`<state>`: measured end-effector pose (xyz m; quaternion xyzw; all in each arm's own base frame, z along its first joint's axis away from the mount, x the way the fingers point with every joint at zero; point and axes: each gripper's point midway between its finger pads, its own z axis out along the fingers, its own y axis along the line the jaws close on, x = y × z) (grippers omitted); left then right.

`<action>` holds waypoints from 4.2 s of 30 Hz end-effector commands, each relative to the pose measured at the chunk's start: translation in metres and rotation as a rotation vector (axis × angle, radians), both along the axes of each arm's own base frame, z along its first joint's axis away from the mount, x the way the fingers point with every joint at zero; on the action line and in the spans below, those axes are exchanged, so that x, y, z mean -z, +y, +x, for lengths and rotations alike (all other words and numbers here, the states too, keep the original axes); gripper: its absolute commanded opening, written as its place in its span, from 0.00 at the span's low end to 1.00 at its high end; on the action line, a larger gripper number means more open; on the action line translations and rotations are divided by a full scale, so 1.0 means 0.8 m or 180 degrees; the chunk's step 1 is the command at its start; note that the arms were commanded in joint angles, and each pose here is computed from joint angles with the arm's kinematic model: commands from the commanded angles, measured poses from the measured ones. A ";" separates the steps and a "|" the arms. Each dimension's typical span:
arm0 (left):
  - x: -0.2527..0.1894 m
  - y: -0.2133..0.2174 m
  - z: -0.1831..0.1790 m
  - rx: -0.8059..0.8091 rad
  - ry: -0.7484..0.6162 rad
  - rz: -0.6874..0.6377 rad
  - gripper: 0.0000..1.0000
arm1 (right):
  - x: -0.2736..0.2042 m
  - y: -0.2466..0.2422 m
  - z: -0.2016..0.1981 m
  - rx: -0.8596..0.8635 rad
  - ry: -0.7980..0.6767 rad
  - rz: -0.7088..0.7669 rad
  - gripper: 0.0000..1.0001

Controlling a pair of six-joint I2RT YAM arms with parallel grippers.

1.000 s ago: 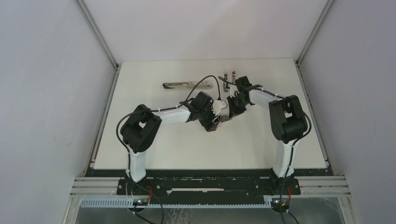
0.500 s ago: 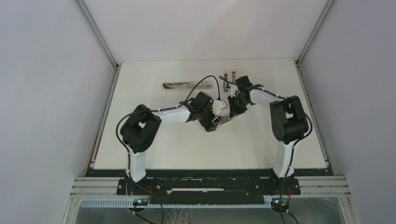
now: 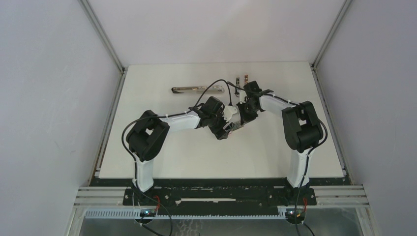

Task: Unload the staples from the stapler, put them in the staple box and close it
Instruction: Close the staple box at the center of the board.

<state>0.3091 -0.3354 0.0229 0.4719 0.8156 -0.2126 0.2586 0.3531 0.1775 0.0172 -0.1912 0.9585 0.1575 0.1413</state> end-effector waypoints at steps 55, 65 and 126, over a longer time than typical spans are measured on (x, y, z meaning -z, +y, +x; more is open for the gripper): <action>0.020 0.011 -0.017 -0.0085 0.0108 0.0103 0.59 | -0.038 0.020 0.013 0.0018 -0.0313 0.0058 0.00; 0.025 0.008 -0.025 -0.0053 0.0163 0.0107 0.58 | -0.035 0.022 0.014 0.0055 -0.0326 0.0029 0.00; 0.034 0.008 -0.026 -0.0121 0.0223 0.0127 0.49 | -0.038 0.033 0.010 0.0077 -0.0299 0.0118 0.00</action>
